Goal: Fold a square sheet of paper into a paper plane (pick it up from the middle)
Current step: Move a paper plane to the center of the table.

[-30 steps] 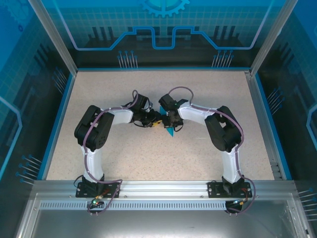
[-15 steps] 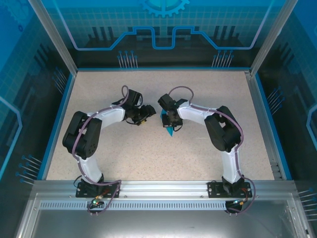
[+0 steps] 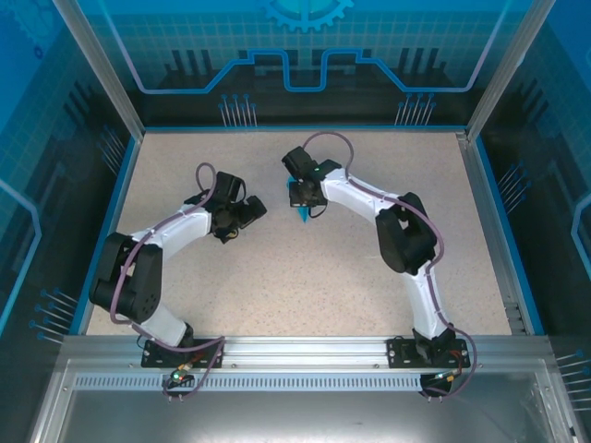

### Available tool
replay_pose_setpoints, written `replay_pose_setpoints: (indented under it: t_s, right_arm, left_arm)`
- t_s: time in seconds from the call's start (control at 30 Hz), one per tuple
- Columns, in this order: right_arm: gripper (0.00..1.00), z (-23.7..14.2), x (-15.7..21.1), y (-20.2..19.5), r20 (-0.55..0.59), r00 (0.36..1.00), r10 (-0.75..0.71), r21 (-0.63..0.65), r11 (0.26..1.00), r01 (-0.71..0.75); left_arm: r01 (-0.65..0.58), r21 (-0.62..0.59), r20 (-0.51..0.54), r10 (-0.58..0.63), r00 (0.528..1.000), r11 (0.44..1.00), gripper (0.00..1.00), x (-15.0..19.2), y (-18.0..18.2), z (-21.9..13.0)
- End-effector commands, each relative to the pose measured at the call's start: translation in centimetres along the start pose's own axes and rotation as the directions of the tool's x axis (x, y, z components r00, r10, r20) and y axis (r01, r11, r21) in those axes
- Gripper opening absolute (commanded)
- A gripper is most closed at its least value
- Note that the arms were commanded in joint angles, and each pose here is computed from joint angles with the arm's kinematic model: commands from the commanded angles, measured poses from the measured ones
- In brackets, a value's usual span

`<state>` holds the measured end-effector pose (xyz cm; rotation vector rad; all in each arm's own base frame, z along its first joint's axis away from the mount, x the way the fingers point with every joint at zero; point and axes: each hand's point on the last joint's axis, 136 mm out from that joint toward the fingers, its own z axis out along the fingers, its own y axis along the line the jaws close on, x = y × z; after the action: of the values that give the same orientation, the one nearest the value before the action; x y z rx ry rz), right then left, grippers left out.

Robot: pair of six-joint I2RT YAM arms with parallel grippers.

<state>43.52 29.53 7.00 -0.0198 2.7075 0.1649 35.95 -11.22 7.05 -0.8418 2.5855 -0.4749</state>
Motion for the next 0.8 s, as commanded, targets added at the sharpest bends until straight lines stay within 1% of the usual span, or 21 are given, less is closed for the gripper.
replay_pose_setpoints:
  t_s: [0.0,0.1,0.2,0.37,0.5,0.57,0.63,0.77]
  right_arm:
    - [0.07,2.1,0.8,-1.0,-0.066,0.998,0.011,0.06,0.998,-0.007]
    - [0.08,2.7,0.8,-0.7,-0.081,0.997,0.008,0.057,0.998,-0.004]
    - [0.09,4.0,1.6,-0.9,-0.112,0.994,0.006,0.074,0.997,0.003]
    - [0.13,5.3,2.4,-1.2,-0.154,0.988,0.015,0.102,0.995,0.0]
    - [0.21,6.0,2.9,-1.3,-0.177,0.984,0.025,0.114,0.993,-0.004]
    - [0.25,5.9,2.9,-1.3,-0.176,0.984,0.026,0.115,0.993,-0.005]
    - [0.26,5.4,2.4,-1.1,-0.17,0.985,0.024,0.111,0.994,-0.005]
    - [0.29,2.9,0.6,-0.1,-0.138,0.99,0.012,0.072,0.997,-0.002]
  left_arm:
    - [-0.009,-0.056,0.017,0.01,1.0,0.998,0.99,-0.2,1.9,-0.8]
    - [-0.01,-0.051,0.019,0.011,1.0,0.999,0.98,-0.2,1.9,-1.0]
    - [-0.013,-0.046,0.013,0.013,1.0,0.999,0.98,-0.1,1.9,-1.0]
    - [-0.014,-0.037,0.011,0.015,1.0,0.999,0.99,-0.1,1.7,-1.0]
    - [-0.02,-0.031,0.01,0.02,1.0,0.999,0.98,-0.1,1.6,-1.1]
    - [-0.023,-0.03,0.011,0.023,1.0,0.999,0.99,-0.2,1.5,-1.1]
    - [-0.023,-0.032,0.01,0.024,1.0,0.999,0.99,-0.2,1.6,-1.1]
    - [-0.024,-0.028,0.012,0.025,1.0,0.999,0.98,-0.3,1.4,-1.2]
